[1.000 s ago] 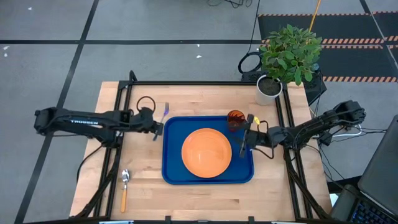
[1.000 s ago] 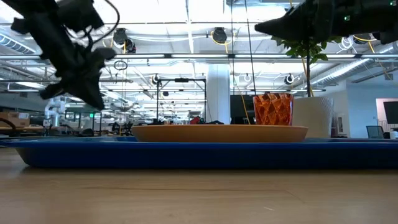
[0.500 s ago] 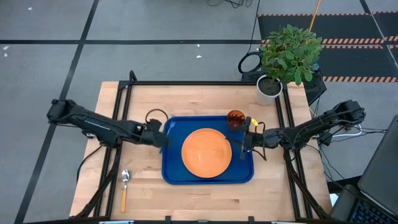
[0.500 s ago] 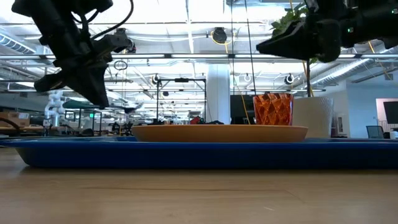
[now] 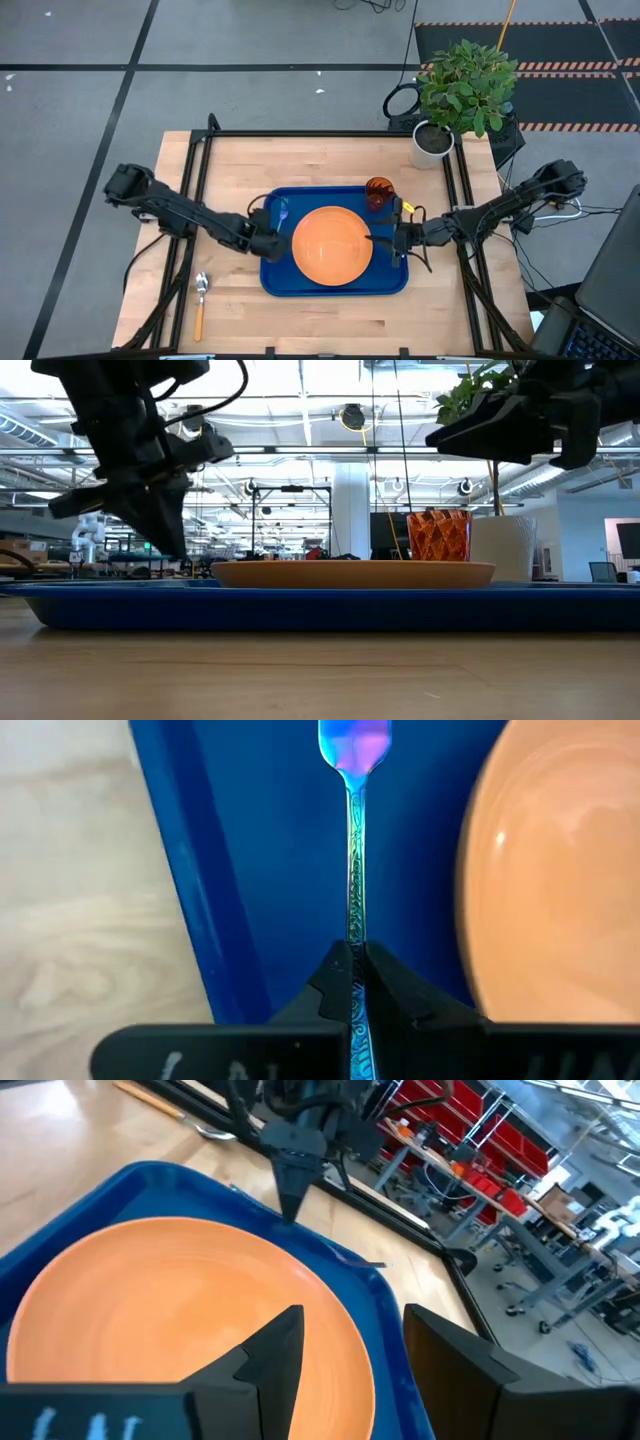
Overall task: Pick and place plate/cup/fork/spoon on tray
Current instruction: Put the blue fork to the left of the orange plate on the blue tray, then put the orange fork to the right of the blue fork on the blue tray
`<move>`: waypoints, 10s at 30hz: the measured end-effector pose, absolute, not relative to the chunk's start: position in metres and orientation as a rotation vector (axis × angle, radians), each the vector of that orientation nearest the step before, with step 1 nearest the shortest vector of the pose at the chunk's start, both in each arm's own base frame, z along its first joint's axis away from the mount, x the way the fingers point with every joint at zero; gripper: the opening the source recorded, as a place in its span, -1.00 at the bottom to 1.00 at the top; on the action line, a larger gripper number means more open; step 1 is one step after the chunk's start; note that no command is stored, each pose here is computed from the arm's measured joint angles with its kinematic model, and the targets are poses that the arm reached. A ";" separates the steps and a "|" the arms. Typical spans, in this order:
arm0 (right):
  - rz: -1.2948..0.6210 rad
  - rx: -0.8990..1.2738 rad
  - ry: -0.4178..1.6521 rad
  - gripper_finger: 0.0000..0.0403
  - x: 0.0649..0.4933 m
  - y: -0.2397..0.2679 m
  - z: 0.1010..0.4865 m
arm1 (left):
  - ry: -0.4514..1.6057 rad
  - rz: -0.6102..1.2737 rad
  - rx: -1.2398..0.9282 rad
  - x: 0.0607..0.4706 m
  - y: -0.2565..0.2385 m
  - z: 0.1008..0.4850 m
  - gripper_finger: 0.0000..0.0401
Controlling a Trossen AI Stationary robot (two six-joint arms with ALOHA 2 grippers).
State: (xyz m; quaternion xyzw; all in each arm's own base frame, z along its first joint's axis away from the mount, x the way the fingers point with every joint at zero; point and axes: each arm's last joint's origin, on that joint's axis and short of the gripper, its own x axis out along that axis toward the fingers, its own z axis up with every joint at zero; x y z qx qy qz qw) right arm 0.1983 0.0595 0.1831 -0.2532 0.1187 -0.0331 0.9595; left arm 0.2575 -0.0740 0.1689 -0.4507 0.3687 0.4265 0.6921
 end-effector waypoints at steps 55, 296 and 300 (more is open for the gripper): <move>-0.062 -0.596 0.221 -0.16 0.196 0.059 0.189 | 0.884 1.021 -1.170 0.255 -0.097 0.150 -0.67; -0.087 -0.607 0.258 -0.16 0.197 0.052 0.186 | 1.794 1.192 -0.752 0.179 -0.171 0.119 -0.56; -0.088 -0.607 0.258 -0.16 0.197 0.052 0.186 | 1.776 1.226 -0.750 0.179 -0.170 0.120 -0.41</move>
